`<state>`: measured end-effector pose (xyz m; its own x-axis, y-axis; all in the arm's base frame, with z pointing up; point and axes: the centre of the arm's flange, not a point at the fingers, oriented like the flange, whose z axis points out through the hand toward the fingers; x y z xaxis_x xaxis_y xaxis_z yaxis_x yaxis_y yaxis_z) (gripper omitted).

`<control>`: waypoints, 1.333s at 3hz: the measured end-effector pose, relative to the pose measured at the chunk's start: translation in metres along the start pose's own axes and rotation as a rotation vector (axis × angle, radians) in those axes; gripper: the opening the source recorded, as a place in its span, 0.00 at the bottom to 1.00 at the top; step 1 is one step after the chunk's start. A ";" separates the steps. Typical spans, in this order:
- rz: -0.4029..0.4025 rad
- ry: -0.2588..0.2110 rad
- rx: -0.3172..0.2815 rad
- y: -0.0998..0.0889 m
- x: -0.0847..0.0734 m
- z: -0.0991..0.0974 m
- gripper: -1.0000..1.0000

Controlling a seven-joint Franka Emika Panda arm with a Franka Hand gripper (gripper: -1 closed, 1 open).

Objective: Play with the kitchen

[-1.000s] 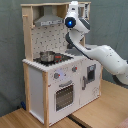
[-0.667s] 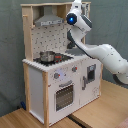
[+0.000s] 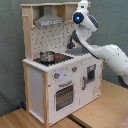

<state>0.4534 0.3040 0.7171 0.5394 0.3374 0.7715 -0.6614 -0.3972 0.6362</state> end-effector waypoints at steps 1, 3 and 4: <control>-0.008 0.007 0.018 0.010 -0.012 0.000 0.00; -0.018 0.083 0.056 0.028 -0.026 0.005 0.00; -0.021 0.115 0.077 0.036 -0.036 0.007 0.00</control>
<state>0.4137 0.2719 0.7129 0.4861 0.4402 0.7550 -0.6063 -0.4523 0.6541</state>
